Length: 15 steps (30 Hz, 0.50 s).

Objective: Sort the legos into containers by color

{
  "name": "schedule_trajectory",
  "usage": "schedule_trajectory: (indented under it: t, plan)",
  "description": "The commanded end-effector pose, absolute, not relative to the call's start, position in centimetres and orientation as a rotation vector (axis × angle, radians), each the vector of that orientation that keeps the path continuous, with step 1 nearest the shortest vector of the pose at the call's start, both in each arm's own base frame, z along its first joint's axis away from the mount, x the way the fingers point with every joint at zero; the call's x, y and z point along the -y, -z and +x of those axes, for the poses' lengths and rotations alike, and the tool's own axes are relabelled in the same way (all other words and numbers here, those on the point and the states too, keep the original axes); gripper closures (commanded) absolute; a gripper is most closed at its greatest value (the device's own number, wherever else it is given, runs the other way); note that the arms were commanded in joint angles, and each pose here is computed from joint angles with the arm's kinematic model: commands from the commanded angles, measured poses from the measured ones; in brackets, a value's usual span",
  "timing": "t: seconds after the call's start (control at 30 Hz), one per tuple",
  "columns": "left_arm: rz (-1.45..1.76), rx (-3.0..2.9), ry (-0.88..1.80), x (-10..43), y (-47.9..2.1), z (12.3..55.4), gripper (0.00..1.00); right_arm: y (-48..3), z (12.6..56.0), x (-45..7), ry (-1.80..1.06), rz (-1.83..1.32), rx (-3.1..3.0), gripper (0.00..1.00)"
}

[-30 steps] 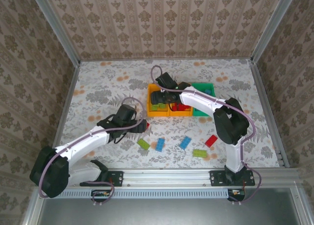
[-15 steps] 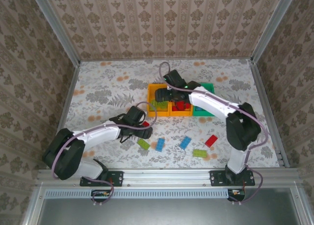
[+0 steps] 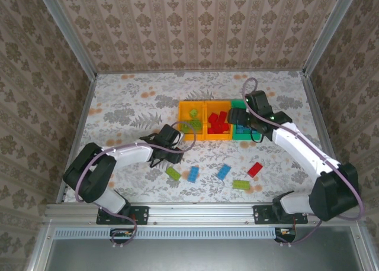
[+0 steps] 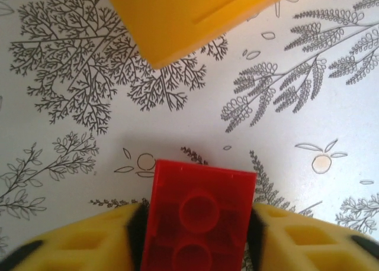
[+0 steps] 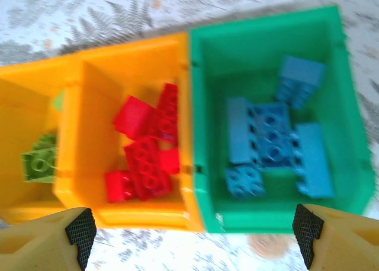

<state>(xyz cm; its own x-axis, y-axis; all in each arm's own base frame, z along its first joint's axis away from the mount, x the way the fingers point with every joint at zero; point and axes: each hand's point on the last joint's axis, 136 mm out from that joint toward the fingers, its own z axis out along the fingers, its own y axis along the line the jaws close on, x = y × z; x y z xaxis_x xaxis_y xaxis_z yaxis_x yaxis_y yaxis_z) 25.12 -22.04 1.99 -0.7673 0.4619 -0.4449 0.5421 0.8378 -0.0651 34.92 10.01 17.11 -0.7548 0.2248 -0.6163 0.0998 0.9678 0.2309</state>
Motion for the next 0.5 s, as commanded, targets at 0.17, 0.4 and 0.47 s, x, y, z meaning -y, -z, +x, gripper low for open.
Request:
schedule_trajectory:
  t: [0.17,0.4,0.47]
  plan:
    - [0.784,-2.542,0.358,24.3,-4.8,25.3,0.85,-13.2,28.6,-3.9,-0.1,0.515,-2.49,0.08]
    - [0.777,-2.398,0.457,27.2,-11.3,26.0,0.85,-10.3,24.4,-2.0,-0.087,0.665,-2.558,0.07]
    - [0.78,-2.352,0.493,28.3,-13.1,26.5,0.85,-9.5,23.5,-2.0,-0.1,0.695,-2.577,0.07]
